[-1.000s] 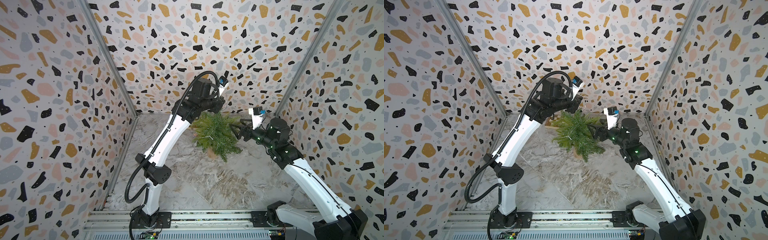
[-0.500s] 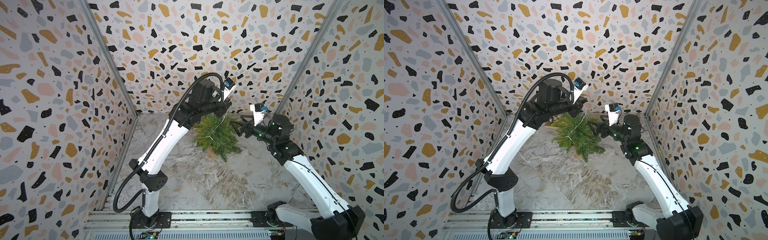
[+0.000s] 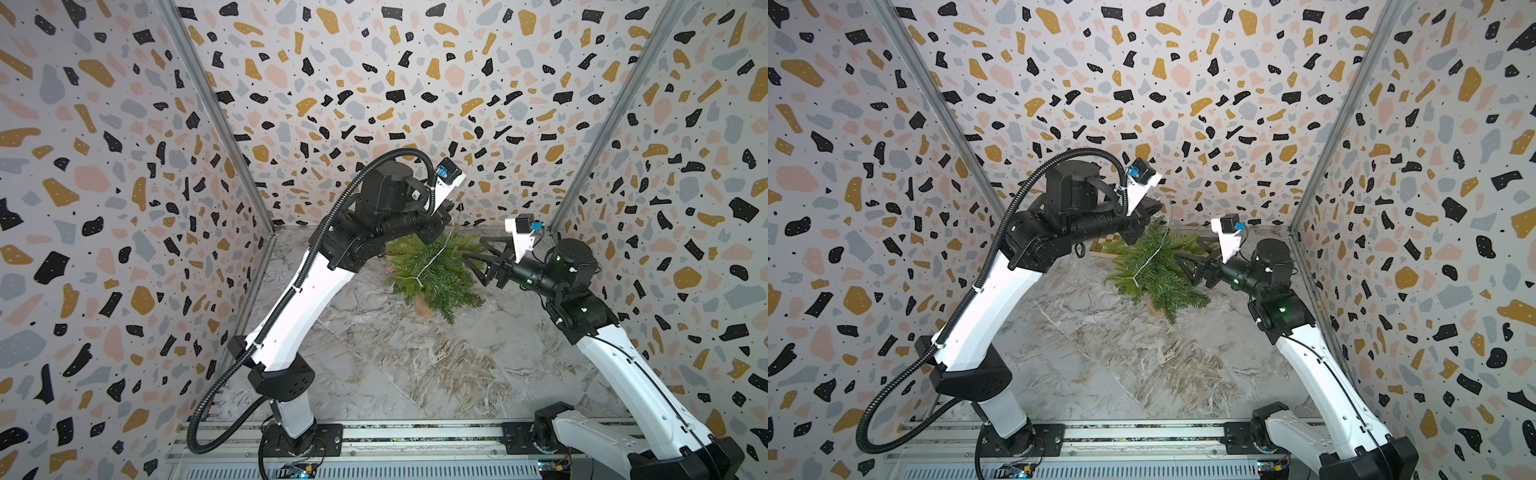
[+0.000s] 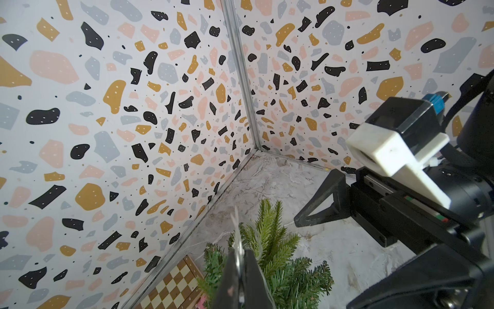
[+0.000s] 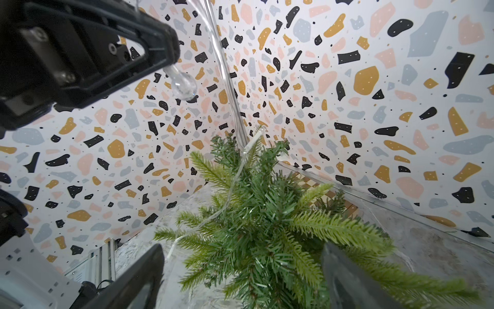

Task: Remove string lights from the small christmas tree
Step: Remove the light string from the Christmas tree.

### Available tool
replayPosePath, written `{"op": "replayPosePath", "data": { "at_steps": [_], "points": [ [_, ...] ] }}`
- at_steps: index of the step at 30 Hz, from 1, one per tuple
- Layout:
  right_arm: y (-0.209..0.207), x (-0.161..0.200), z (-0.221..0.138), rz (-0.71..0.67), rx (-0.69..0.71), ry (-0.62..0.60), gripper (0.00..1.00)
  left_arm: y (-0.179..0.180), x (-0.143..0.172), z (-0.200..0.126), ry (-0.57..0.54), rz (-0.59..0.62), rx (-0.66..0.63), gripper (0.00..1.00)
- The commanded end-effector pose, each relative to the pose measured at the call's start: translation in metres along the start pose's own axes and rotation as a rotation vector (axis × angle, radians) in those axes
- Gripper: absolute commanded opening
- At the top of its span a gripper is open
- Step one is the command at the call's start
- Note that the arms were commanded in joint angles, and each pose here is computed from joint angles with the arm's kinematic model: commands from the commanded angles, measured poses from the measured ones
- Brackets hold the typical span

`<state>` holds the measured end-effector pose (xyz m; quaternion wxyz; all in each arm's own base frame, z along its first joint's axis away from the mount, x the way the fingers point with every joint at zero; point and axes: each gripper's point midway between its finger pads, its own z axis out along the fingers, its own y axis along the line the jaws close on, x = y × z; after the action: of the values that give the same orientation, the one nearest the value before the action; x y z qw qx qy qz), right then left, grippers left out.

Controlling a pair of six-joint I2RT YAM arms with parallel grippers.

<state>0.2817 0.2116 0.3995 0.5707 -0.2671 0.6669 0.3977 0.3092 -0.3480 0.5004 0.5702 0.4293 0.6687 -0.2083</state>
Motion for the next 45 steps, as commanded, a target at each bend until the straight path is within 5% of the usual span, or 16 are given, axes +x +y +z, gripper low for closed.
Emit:
{"op": "replayPosePath", "data": {
  "at_steps": [1, 21, 33, 45],
  "points": [
    [0.027, 0.003, 0.0, -0.061, -0.102, 0.003, 0.93, -0.006, -0.009, -0.019, -0.029, -0.01, 0.016, 0.0],
    [0.052, 0.032, 0.021, -0.102, -0.16, 0.084, 0.92, 0.03, 0.018, -0.091, 0.057, -0.014, -0.261, 0.0],
    [0.056, 0.042, 0.024, -0.091, -0.175, 0.106, 0.9, 0.086, 0.071, -0.134, 0.211, -0.117, -0.485, 0.0],
    [0.066, 0.049, 0.03, -0.105, -0.199, 0.127, 0.9, 0.088, 0.08, -0.177, 0.191, -0.143, -0.552, 0.0]
  ]
}}
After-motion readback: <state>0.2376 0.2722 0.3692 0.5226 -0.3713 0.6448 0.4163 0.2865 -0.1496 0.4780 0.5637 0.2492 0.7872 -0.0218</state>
